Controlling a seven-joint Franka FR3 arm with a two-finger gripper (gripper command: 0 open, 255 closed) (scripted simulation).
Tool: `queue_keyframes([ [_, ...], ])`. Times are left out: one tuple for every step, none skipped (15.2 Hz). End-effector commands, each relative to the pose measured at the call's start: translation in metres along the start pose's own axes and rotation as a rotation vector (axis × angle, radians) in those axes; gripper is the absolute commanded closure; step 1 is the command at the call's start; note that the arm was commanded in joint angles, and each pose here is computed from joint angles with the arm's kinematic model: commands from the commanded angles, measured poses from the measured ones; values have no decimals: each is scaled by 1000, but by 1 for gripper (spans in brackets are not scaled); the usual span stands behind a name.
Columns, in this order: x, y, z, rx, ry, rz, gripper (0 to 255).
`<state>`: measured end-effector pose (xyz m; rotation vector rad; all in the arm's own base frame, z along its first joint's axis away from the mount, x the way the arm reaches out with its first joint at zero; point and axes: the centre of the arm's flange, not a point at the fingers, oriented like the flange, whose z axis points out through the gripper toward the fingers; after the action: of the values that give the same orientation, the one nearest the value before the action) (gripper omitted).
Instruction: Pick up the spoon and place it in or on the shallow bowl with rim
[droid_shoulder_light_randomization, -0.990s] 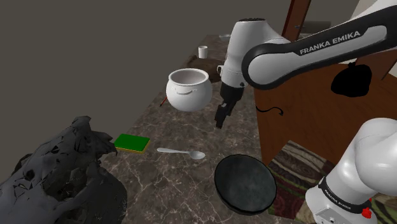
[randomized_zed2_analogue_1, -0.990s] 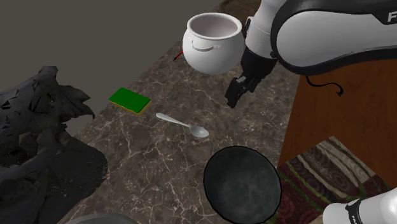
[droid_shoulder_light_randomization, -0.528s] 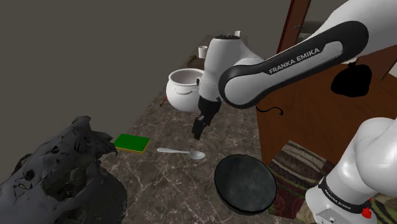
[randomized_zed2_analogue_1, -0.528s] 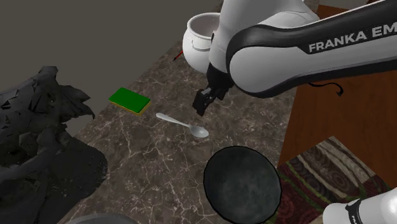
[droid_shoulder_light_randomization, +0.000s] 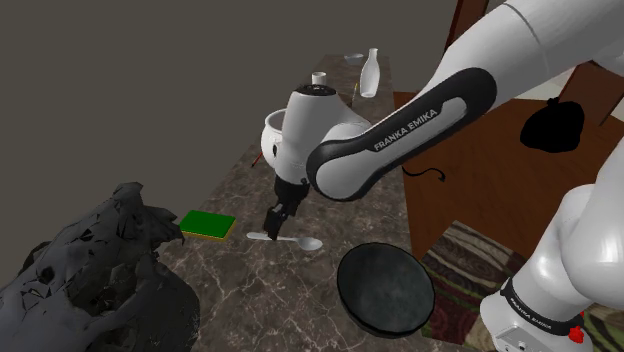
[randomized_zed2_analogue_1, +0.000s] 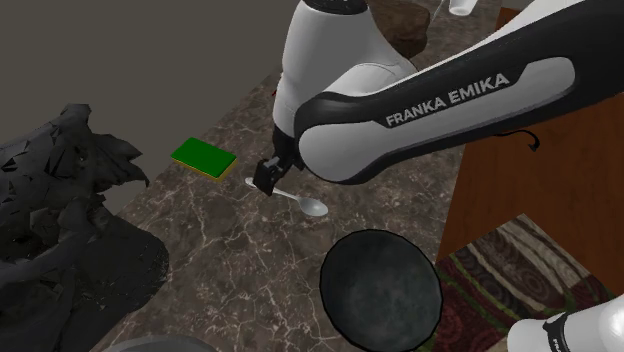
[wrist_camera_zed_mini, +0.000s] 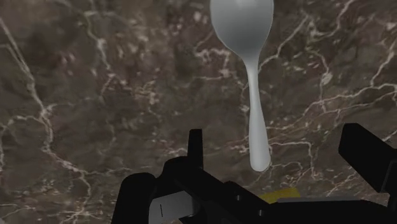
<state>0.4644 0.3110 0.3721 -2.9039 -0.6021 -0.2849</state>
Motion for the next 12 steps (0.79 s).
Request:
queue_keyframes([
  [2,-4,12,3,4,-3,0],
  [2,-4,17,3,4,-3,0],
  [2,-4,22,3,4,-3,0],
  [2,-4,28,3,4,-3,0],
  [2,-4,33,3,4,-3,0],
  [2,-4,38,3,4,-3,0],
  [2,-4,41,3,4,-3,0],
  [2,-4,41,3,4,-3,0],
  [2,-4,41,3,4,-3,0],
  [2,-4,41,3,4,-3,0],
  [2,-4,41,3,4,-3,0],
  [2,-4,41,3,4,-3,0],
])
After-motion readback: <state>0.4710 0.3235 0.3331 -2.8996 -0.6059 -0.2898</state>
